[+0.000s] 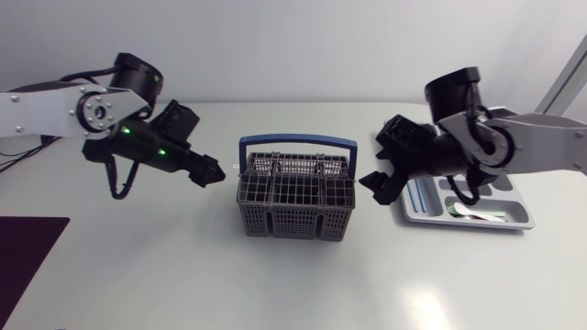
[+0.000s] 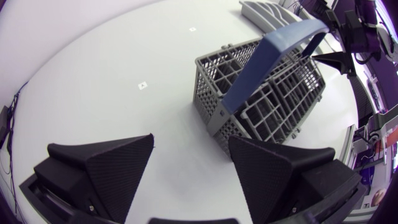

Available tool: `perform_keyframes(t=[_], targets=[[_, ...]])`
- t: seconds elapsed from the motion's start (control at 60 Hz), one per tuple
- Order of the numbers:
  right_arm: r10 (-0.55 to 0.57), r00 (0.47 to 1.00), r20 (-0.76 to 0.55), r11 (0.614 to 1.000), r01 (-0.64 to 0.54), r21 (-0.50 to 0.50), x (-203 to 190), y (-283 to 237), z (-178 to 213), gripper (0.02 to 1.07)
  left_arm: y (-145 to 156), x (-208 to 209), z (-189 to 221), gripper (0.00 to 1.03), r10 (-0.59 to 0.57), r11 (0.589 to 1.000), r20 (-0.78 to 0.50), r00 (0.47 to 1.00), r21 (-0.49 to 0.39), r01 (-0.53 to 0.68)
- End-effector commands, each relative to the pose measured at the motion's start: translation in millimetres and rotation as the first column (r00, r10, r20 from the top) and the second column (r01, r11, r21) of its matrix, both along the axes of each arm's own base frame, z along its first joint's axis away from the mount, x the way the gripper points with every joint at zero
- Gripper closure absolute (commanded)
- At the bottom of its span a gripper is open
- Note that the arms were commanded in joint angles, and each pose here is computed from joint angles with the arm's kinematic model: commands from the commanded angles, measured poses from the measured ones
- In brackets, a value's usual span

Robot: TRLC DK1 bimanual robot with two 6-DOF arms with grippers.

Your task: Unload the cutlery basket into the drawer organizer.

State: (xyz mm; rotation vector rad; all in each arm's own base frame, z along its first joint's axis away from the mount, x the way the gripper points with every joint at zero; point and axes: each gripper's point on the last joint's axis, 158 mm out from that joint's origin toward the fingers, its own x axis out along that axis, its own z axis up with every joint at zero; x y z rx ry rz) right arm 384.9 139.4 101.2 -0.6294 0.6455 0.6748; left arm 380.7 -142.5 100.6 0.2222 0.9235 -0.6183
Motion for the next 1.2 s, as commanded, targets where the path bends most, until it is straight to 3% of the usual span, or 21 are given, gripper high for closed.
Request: perform_keyframes(t=[0.0,0.15,0.35,0.583,0.717,1.0,1.183], targets=[[-0.015,1.0,0.006,0.999,0.015,0.041,-17,-3,15,0.16,-2,-14,20,0.14,-0.036,0.999,0.041,0.999,-0.037,0.037],[-0.004,1.0,0.02,0.995,0.002,0.099,-28,12,31,0.16,-29,-30,31,0.14,-0.108,0.991,0.066,0.992,-0.077,0.113],[0.011,1.0,-0.027,0.992,-0.008,0.124,-34,31,17,0.16,-62,-36,9,0.14,-0.165,0.982,0.034,0.986,-0.086,0.167],[0.003,0.995,-0.097,0.996,0.006,0.094,-36,29,-26,0.16,-59,-40,-44,0.14,-0.147,0.989,-0.058,0.987,-0.021,0.146],[-0.004,0.993,-0.116,0.997,0.013,0.077,-37,27,-38,0.16,-57,-42,-51,0.14,-0.143,0.99,-0.073,0.987,-0.012,0.142],[0.007,1.0,-0.008,0.99,-0.005,0.14,-35,32,18,0.15,-61,-35,13,0.14,-0.135,0.988,0.08,0.988,-0.059,0.14],[-0.005,0.998,0.061,0.986,-0.005,0.165,-43,24,43,0.11,-46,-37,45,0.13,-0.098,0.99,0.162,0.982,-0.084,0.113]])
